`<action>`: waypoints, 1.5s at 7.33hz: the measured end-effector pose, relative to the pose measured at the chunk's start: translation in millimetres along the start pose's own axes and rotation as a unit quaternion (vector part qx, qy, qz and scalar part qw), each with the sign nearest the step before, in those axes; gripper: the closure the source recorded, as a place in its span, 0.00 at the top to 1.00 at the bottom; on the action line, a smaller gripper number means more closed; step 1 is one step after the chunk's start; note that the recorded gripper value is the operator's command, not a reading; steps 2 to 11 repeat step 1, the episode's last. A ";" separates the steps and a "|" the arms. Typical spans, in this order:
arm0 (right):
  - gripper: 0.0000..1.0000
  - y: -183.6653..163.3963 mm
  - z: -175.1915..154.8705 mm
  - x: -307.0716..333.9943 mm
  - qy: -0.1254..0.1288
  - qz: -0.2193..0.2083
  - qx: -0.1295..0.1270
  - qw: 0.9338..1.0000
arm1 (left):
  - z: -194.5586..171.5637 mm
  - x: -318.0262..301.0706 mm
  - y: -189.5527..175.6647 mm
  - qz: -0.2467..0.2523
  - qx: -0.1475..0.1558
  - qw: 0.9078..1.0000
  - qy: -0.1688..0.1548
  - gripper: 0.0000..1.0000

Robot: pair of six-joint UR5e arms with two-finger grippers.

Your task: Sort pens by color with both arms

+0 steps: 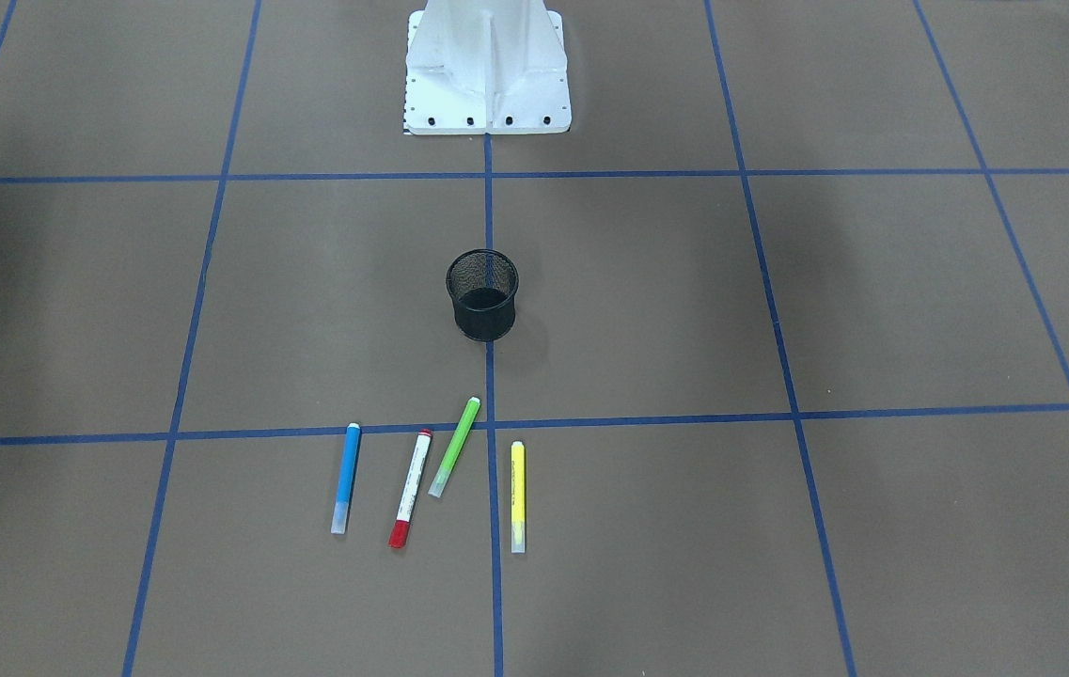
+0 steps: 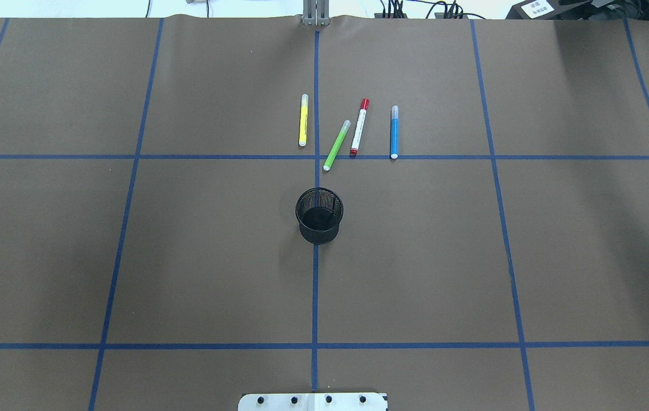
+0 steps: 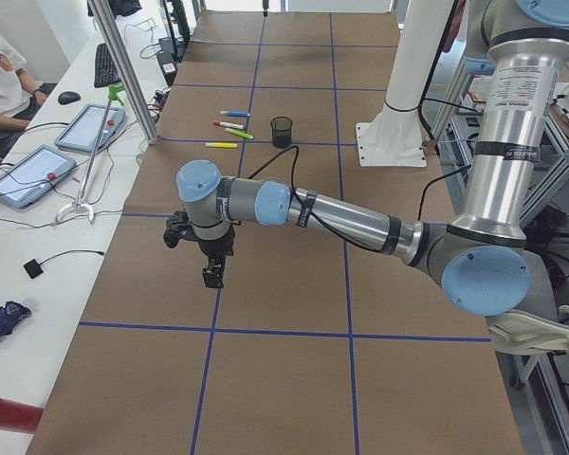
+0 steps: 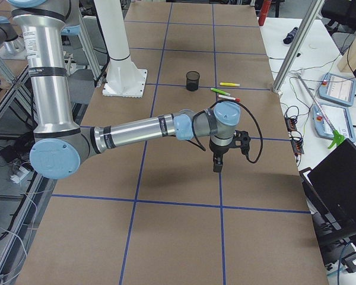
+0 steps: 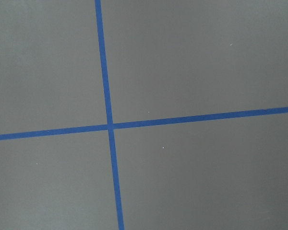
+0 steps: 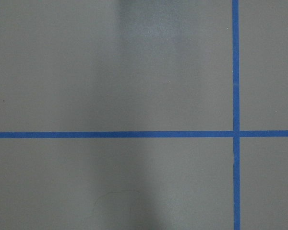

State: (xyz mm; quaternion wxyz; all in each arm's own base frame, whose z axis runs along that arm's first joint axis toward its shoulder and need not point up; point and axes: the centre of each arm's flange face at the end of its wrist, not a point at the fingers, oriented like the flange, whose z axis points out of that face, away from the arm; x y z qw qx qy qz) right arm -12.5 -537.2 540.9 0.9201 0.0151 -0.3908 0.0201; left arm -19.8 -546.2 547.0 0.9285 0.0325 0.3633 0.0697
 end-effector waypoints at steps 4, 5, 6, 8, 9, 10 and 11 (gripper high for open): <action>0.99 -0.1 -0.4 1.9 0.000 0.001 0.000 1.000 | 2.1 -7.2 0.3 0.005 0.000 1.000 0.000 0.99; 0.99 -0.1 -0.4 1.9 0.000 0.001 0.000 1.000 | 2.1 -7.2 0.3 0.005 0.000 1.000 0.000 0.99; 0.99 -0.1 -0.4 1.9 0.000 0.001 0.000 1.000 | 2.1 -7.2 0.3 0.005 0.000 1.000 0.000 0.99; 0.99 -0.1 -0.4 1.9 0.000 0.001 0.000 1.000 | 2.1 -7.2 0.3 0.005 0.000 1.000 0.000 0.99; 0.99 -0.1 -0.4 1.9 0.000 0.001 0.000 1.000 | 2.1 -7.2 0.3 0.005 0.000 1.000 0.000 0.99; 0.99 -0.1 -0.4 1.9 0.000 0.001 0.000 1.000 | 2.1 -7.2 0.3 0.005 0.000 1.000 0.000 0.99; 0.99 -0.1 -0.4 1.9 0.000 0.001 0.000 1.000 | 2.1 -7.2 0.3 0.005 0.000 1.000 0.000 0.99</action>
